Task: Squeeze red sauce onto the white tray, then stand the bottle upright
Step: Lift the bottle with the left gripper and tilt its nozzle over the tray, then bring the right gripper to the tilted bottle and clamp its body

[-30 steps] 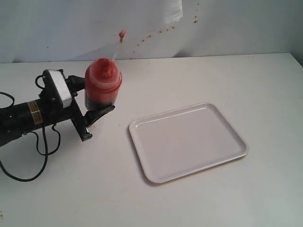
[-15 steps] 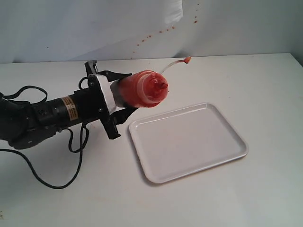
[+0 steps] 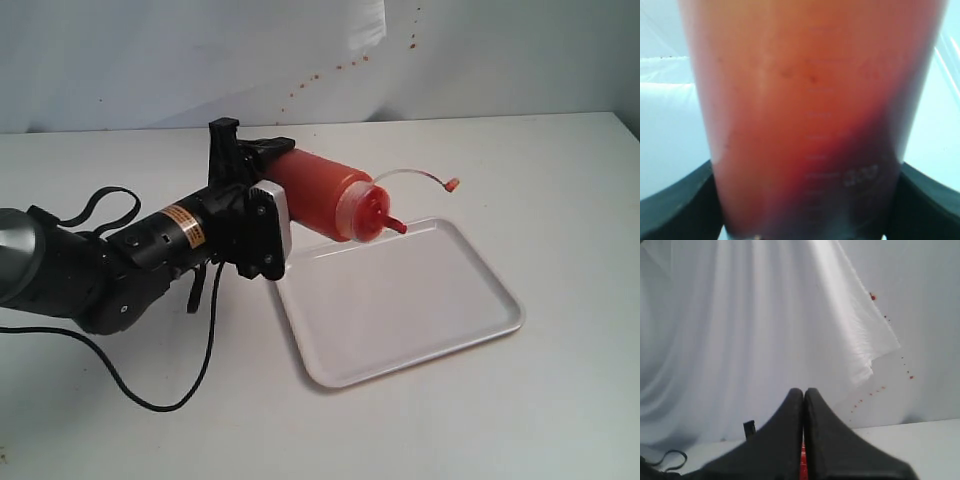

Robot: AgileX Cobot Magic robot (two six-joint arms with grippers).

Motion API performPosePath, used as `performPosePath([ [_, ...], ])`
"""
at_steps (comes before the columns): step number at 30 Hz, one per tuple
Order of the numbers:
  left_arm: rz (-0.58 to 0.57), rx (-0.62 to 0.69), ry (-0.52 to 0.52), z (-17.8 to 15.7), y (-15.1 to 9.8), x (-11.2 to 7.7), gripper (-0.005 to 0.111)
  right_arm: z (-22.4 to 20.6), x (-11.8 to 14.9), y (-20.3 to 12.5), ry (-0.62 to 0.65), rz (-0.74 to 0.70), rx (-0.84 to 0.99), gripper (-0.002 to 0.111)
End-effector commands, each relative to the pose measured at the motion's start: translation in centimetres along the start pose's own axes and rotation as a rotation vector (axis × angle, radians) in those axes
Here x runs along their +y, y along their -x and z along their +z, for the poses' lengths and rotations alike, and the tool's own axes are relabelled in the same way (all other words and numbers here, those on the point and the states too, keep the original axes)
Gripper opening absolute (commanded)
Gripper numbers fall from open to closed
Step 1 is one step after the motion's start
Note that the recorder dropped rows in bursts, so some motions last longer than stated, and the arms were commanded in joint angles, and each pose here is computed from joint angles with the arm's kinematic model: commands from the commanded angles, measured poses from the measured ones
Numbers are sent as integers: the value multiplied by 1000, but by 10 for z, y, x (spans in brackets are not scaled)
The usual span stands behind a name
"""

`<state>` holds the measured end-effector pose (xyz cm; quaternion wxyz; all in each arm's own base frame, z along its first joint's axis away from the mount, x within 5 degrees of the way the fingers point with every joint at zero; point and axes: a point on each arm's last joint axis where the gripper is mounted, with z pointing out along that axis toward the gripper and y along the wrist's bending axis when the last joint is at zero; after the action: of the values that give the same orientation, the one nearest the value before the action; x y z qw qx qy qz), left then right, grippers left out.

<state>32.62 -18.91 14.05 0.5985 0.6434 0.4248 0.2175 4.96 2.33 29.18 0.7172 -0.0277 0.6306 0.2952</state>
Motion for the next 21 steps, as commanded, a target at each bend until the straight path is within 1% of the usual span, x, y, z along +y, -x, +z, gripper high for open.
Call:
performPosePath([
  [1,45,6,115,-1,7,15,0,34,7,12,7,-161,114,0],
  [3,64,11,127,-1,6,16,0,55,8,13,-8,-247,164,0],
  [4,64,11,139,-2,6,17,0,68,7,12,-22,-277,186,2],
  [6,81,22,149,-2,6,18,0,93,3,5,-53,-286,238,11],
  [7,98,26,157,-2,5,19,0,106,1,1,-67,-289,266,17],
  [9,124,29,164,-2,5,20,0,132,-3,-8,-94,-295,308,33],
  [10,133,28,172,-2,6,21,0,145,-6,-15,-110,-299,333,45],
  [13,180,31,176,-2,6,21,0,184,-15,-39,-146,-311,408,87],
  [14,196,37,173,-2,5,21,0,196,-18,-47,-154,-313,433,98],
  [15,222,47,166,-2,4,20,0,206,-20,-53,-154,-330,454,105],
  [17,309,67,172,-2,3,21,0,229,-23,-66,-146,-372,508,105],
  [19,407,74,197,2,5,28,0,249,-24,-77,-132,-374,575,105],
  [21,449,79,222,6,6,36,0,265,-23,-86,-94,-393,659,105],
])
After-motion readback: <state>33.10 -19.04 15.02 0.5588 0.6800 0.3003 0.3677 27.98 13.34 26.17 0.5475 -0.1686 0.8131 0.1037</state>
